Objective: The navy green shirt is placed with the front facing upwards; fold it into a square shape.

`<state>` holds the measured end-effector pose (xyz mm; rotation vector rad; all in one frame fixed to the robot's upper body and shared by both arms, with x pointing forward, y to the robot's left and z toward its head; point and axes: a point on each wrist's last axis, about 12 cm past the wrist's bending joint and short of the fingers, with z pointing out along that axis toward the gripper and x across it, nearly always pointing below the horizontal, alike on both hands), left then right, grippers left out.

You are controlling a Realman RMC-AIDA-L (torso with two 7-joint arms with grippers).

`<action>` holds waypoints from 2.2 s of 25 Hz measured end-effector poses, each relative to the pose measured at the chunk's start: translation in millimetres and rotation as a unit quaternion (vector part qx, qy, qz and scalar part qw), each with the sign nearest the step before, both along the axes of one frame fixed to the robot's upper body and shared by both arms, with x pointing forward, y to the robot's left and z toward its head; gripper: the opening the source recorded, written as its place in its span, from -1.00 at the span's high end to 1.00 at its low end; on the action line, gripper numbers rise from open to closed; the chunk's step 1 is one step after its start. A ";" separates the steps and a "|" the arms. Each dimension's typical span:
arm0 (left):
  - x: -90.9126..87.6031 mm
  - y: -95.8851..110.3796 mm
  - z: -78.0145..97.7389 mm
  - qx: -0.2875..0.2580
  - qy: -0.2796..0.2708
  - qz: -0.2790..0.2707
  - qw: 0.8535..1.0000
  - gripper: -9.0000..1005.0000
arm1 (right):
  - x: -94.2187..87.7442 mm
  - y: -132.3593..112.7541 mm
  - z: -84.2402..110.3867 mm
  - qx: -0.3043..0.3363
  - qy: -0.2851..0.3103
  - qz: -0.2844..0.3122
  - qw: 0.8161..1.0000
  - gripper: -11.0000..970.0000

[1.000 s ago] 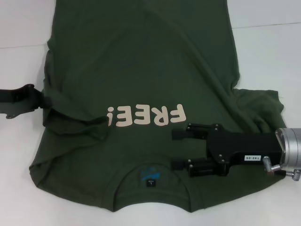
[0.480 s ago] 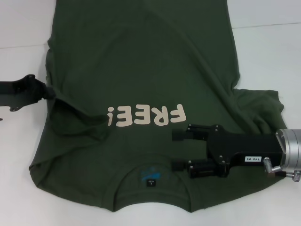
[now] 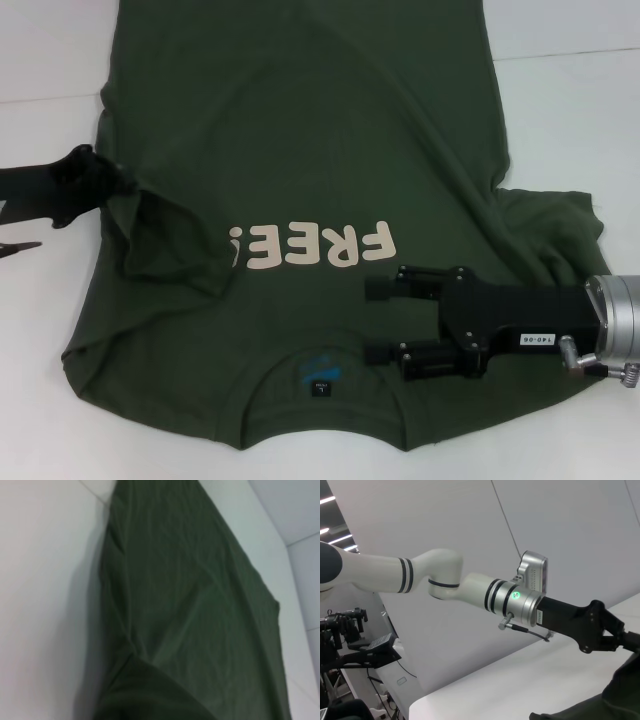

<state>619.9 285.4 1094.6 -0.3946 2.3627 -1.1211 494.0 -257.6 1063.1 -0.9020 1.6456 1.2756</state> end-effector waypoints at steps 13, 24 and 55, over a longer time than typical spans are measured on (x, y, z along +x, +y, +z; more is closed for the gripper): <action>2.8 -15.5 -7.9 -0.030 -0.016 0.034 0.999 0.93 | -2.4 -0.2 -2.3 0.001 0.005 -0.003 1.000 -0.81; 4.4 -33.2 -13.4 -0.044 -0.024 0.044 0.998 0.93 | -2.9 -0.7 -2.8 0.000 0.005 -0.004 1.000 -0.82; 7.8 -44.8 -16.3 -0.068 -0.038 0.065 0.995 0.35 | -2.4 -1.1 -2.7 -0.001 0.005 -0.006 1.000 -0.82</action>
